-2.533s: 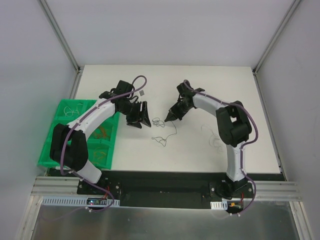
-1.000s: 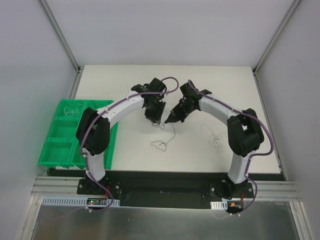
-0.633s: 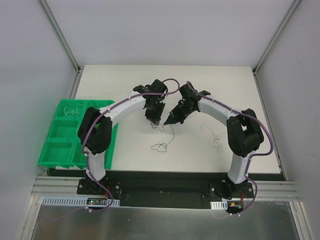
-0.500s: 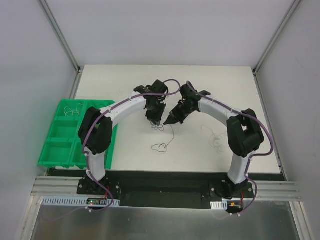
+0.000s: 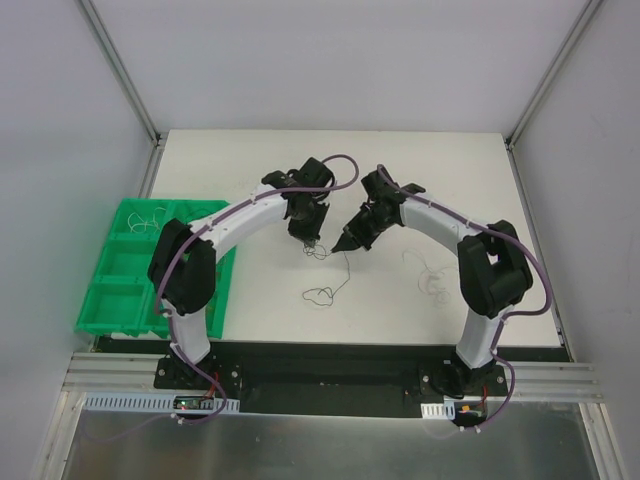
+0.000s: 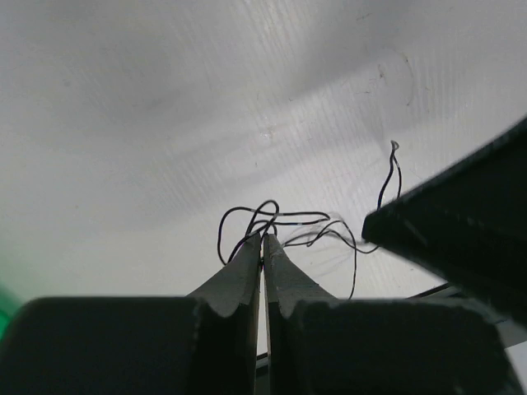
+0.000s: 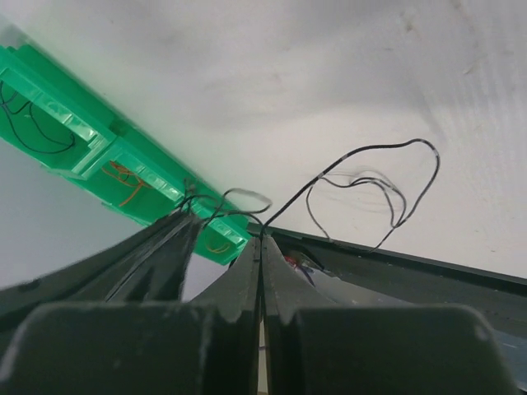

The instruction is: Untangle the cables

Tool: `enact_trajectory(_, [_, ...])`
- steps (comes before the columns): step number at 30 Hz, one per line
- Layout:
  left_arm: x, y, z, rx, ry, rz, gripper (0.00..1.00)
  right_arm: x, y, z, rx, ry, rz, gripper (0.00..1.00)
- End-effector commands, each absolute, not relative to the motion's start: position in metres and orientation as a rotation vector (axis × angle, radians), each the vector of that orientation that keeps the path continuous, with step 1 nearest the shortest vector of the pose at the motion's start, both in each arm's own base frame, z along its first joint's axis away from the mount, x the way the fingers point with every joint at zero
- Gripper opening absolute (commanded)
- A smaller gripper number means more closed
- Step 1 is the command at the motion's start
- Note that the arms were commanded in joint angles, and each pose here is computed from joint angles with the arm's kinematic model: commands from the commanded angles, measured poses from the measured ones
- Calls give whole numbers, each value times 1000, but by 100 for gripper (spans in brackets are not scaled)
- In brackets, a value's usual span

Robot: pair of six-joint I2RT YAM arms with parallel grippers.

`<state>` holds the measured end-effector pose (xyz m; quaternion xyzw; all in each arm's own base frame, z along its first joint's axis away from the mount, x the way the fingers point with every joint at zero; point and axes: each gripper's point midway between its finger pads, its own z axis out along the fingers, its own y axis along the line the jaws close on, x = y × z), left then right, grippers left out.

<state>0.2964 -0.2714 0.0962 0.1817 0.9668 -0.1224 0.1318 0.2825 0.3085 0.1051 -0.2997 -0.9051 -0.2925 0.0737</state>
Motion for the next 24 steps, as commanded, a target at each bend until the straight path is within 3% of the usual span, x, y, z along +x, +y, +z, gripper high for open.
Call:
enact_trajectory(1, [293,-255,165,509,2615,-356,0,287,270,109,-969,-2786,-798,0])
enact_trajectory(6, [269,-233,201,472,2505,-405,0,302,209,95,-1049,-2882,-662,1])
enact_trajectory(17, [266,-132,227,113,2384,-123,0,320,122,106,-1064,-3046,-494,1])
enact_trajectory(20, [272,-97,248,-24,2300,-25,0,322,114,115,-1005,-3111,-483,1])
enact_trajectory(24, [274,-103,266,19,2281,-153,0,329,144,134,-692,-3194,-725,1])
